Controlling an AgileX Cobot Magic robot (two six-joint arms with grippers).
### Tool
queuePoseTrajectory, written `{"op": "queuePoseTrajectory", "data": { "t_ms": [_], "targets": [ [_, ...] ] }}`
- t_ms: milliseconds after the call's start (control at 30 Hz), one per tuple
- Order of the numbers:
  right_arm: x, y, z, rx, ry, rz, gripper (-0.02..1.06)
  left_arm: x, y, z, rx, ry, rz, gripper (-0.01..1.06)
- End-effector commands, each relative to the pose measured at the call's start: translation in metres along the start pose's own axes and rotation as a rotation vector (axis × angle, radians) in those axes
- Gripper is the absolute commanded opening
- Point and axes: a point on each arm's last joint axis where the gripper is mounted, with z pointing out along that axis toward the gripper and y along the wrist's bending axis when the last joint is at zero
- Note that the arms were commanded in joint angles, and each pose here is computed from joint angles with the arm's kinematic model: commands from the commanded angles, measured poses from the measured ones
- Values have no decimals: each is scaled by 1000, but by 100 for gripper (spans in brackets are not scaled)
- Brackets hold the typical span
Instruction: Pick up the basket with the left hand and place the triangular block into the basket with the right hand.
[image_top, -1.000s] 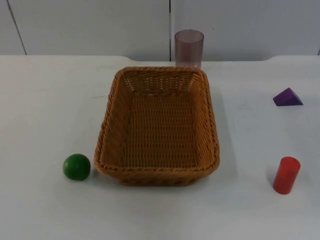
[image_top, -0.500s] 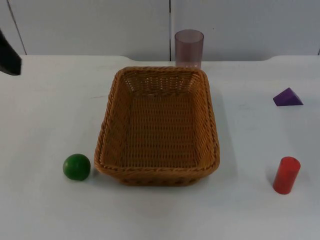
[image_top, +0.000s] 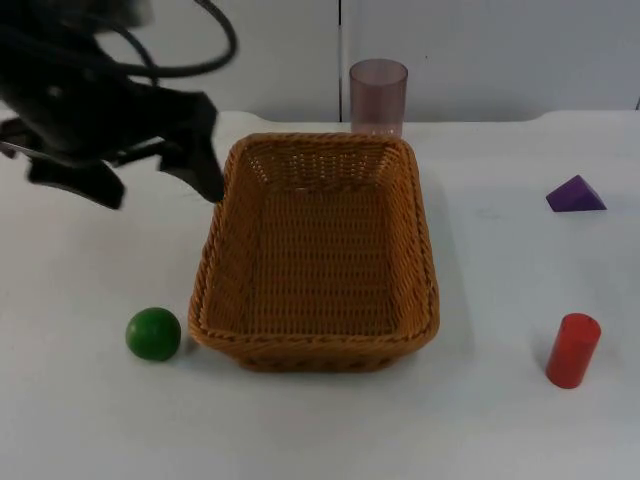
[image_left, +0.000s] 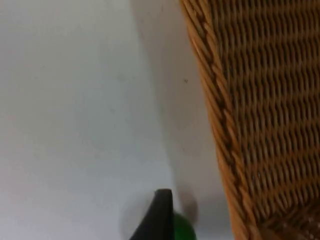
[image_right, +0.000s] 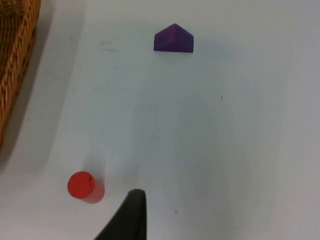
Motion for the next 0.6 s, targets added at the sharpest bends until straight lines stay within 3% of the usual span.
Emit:
{"op": "queuePoseTrajectory", "data": {
  "t_ms": [0, 300, 567],
  "targets": [
    [-2, -2, -2, 6, -18, 3, 105, -10, -6, 21, 23, 30, -13, 84],
    [-1, -2, -2, 8, -12, 1, 105, -45, -2, 79, 29, 67, -38, 84],
    [-1, -2, -2, 7, -10, 2, 105, -45, 5, 110, 23, 83, -65, 84]
  ]
}}
